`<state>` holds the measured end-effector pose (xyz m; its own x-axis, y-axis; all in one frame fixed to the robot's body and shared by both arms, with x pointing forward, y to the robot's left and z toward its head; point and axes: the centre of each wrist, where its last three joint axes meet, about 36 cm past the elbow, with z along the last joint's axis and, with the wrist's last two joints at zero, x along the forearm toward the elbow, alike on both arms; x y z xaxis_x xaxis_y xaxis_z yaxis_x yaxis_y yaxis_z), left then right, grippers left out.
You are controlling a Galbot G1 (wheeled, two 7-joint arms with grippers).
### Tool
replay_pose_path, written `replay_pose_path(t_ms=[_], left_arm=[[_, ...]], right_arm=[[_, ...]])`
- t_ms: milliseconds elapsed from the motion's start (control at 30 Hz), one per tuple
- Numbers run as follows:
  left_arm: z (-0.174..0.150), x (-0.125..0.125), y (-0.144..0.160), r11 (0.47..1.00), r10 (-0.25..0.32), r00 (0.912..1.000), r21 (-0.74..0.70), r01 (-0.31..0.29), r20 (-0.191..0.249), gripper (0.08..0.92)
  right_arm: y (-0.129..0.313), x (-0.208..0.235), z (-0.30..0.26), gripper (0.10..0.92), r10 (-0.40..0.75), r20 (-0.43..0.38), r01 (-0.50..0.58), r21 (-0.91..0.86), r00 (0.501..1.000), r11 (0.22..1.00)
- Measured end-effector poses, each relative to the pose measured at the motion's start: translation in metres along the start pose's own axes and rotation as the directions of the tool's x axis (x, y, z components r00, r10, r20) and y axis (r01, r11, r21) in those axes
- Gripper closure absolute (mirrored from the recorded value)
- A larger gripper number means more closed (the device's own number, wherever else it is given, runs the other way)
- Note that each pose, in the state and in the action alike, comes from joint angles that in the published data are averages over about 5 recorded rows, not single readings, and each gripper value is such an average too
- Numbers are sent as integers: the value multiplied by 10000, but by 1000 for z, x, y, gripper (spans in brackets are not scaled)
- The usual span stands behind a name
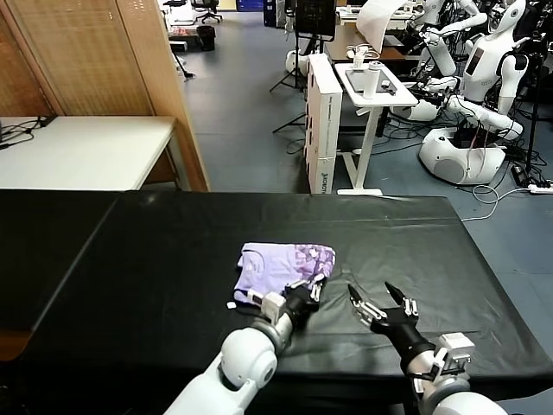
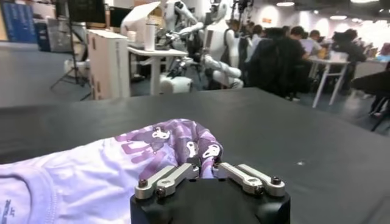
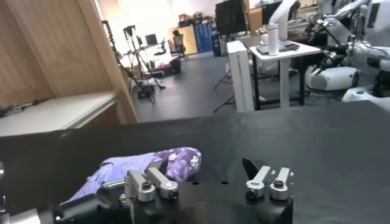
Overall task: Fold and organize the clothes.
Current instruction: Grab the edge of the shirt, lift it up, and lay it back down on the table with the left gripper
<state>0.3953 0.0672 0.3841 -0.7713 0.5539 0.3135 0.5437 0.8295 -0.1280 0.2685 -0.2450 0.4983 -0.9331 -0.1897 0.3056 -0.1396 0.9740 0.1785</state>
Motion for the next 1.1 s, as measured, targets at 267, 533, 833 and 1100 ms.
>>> replay_pose_path(t_ms=[267, 533, 833, 1100], left_arm=[[3, 0, -4, 9972, 244, 9994, 703, -260, 234, 386], [-8, 1, -11, 9709, 796, 9938, 2197, -949, 775, 97], [-20, 24, 16, 9981, -74, 9844, 620, -35, 1758, 93], [-12, 77, 66, 9357, -1967, 9677, -2644, 2334, 1579, 92]], right_arm=[[2, -4, 2, 115, -58, -41, 58, 5, 10000, 10000], [-1, -4, 4, 115, 26, -156, -24, 90, 9999, 10000], [-7, -19, 12, 115, -213, 225, 177, 1483, 9995, 9888], [-19, -51, 26, 115, -244, 210, 170, 2983, 9995, 9543]])
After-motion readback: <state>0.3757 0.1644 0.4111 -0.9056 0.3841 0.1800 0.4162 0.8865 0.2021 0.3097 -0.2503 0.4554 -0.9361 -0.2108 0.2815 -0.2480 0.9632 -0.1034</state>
